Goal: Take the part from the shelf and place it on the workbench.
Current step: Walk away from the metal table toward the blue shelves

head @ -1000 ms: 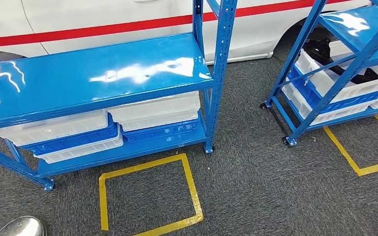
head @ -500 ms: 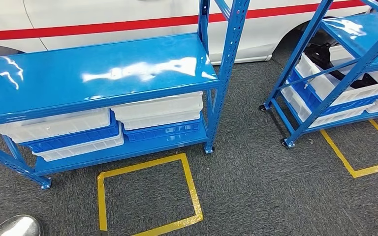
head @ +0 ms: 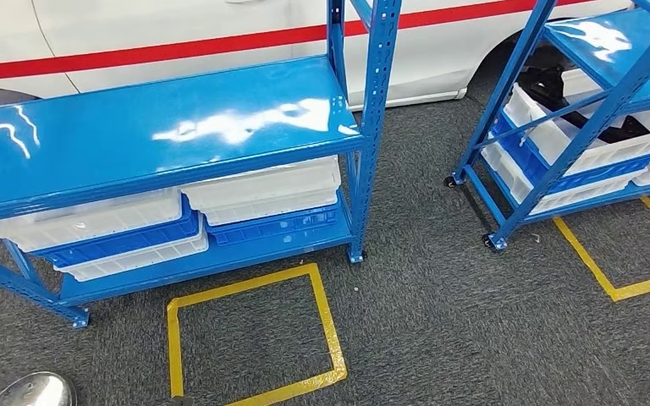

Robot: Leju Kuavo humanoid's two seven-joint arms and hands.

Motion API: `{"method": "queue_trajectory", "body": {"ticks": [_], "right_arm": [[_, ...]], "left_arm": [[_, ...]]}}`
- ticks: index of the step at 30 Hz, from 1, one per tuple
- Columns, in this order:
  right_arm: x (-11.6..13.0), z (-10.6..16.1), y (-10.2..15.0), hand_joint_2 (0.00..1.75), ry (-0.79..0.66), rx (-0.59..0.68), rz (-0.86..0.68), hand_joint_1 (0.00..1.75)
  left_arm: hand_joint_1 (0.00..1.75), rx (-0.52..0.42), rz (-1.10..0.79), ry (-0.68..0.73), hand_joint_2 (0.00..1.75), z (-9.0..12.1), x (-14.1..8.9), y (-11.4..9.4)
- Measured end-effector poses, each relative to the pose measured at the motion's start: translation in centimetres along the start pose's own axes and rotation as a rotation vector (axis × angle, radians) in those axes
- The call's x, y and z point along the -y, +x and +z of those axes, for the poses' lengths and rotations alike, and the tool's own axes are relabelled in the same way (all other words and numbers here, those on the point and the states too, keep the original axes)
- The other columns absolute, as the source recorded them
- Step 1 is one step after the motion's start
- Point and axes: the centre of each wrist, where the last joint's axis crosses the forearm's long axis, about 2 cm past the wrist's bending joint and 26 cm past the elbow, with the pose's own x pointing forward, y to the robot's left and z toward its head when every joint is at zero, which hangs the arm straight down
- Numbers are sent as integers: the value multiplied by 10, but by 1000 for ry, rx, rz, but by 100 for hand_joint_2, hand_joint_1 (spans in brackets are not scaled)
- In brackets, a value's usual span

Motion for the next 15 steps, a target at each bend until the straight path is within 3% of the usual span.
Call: {"method": "queue_trajectory", "body": {"ticks": [15], "right_arm": [[0, 0, 0, 0, 2, 4, 11, 0]], "left_arm": [[0, 2, -1, -1, 0, 0, 0, 0]]}}
